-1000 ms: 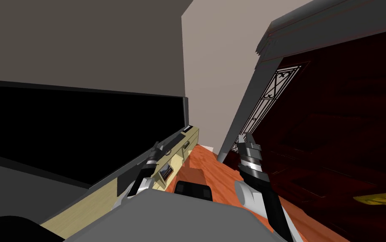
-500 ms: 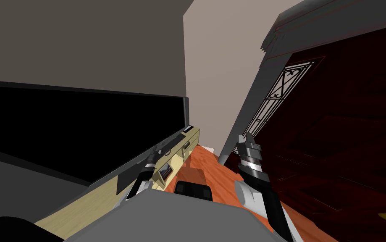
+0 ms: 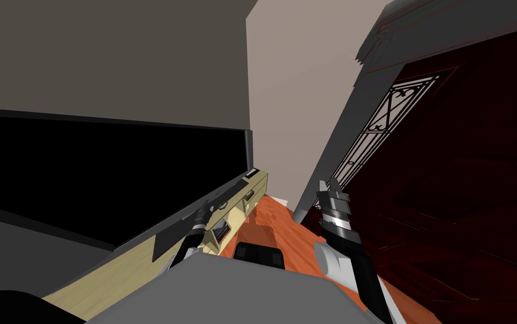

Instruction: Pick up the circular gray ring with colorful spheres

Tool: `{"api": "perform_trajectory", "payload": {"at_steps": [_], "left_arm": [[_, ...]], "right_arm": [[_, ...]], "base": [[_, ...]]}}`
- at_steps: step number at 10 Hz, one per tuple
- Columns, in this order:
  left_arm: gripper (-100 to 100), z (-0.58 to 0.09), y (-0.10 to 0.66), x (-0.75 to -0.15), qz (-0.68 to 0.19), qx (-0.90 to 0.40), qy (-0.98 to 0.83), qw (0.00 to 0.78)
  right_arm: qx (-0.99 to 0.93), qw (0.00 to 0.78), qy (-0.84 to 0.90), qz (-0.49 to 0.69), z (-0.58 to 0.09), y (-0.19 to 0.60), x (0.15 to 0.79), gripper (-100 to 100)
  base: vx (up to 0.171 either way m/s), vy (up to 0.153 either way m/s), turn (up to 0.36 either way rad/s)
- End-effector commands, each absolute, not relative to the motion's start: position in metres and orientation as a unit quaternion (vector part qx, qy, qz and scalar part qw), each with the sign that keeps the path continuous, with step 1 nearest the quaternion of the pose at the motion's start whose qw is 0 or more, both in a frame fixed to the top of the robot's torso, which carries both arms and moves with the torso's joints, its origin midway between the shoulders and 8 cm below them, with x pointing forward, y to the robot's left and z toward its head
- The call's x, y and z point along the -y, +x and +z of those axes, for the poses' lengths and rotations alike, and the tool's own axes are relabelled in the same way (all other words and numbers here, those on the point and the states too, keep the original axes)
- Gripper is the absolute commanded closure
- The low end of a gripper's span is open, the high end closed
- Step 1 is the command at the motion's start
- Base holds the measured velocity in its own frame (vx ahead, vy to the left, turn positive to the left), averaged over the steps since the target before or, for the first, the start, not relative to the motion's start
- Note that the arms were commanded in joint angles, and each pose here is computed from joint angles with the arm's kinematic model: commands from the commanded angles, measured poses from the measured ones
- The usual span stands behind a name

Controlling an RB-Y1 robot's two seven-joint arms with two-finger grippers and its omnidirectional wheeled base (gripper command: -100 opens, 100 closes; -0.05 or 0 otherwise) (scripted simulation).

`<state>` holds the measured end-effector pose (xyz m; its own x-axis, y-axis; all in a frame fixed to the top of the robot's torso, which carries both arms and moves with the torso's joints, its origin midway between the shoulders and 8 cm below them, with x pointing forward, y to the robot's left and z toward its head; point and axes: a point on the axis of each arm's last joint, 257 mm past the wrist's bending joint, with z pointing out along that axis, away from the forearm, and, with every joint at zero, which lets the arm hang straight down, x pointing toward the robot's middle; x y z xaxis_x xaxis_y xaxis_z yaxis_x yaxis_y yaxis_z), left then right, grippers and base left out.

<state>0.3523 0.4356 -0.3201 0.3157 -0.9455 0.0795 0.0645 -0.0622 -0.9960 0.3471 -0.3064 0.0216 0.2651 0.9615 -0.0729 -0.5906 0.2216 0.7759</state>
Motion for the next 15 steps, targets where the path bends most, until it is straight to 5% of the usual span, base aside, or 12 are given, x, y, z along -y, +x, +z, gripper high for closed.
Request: {"api": "perform_trajectory", "payload": {"at_steps": [1, 15], "left_arm": [[-100, -0.336, 0.346, -0.442, -0.433, -0.378, -0.593, 0.564], [-100, -0.444, 0.300, -0.424, -0.392, -0.299, -0.711, 0.501]], "right_arm": [[-0.287, 0.727, 0.323, 0.534, 0.022, 0.347, 0.306, 0], [-0.287, 0.727, 0.323, 0.534, 0.022, 0.347, 0.306, 0]], "base": [[0.044, -0.016, 0.029], [0.065, 0.007, -0.014]]}}
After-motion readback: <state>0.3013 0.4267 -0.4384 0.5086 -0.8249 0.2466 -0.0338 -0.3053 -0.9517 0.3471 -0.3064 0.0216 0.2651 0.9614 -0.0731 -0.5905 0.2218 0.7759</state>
